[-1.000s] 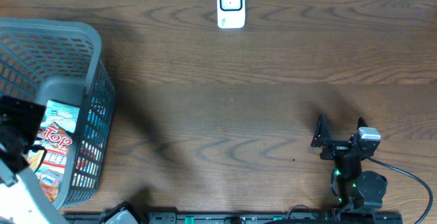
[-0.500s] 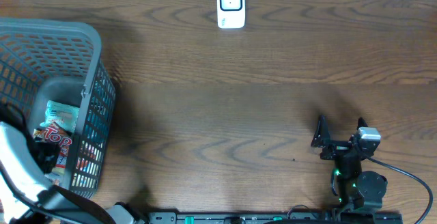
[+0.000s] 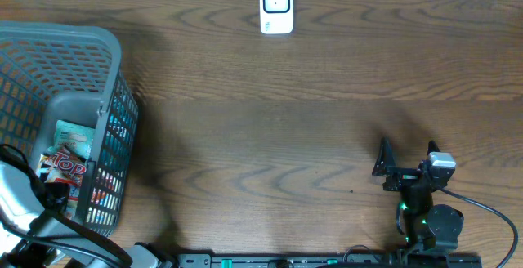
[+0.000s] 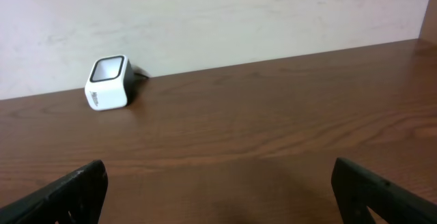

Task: Scan the item barcode
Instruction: 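Grasp the orange-white snack pack inside the basket with the left gripper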

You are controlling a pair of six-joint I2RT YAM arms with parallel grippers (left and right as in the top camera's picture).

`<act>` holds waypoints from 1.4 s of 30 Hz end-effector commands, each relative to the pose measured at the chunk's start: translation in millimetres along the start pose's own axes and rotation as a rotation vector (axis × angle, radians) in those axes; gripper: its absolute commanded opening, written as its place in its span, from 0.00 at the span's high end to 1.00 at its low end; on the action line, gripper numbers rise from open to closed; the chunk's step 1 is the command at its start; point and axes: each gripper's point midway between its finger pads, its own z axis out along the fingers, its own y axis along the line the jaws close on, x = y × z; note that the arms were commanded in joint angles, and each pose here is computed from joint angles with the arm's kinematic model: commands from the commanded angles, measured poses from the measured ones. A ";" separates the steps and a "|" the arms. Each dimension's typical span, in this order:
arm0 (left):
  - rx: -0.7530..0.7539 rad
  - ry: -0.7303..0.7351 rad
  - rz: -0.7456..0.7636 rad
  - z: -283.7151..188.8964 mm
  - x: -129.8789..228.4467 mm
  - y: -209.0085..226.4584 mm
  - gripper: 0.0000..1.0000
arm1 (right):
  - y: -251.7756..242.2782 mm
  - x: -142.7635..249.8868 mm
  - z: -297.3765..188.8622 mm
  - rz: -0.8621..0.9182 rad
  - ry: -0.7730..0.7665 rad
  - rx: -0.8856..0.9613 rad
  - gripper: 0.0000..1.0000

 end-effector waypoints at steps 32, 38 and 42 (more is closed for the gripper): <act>0.082 -0.098 -0.014 -12.8 -12.2 -4.1 0.05 | 1.2 1.1 0.0 -0.012 0.003 -0.004 0.01; 0.017 -0.035 0.013 10.5 -7.7 -7.1 0.06 | 1.2 1.1 0.0 -0.012 0.003 -0.004 0.01; -0.050 -0.014 0.031 25.0 -8.2 -4.6 0.07 | 1.2 1.1 0.0 -0.012 0.003 -0.004 0.01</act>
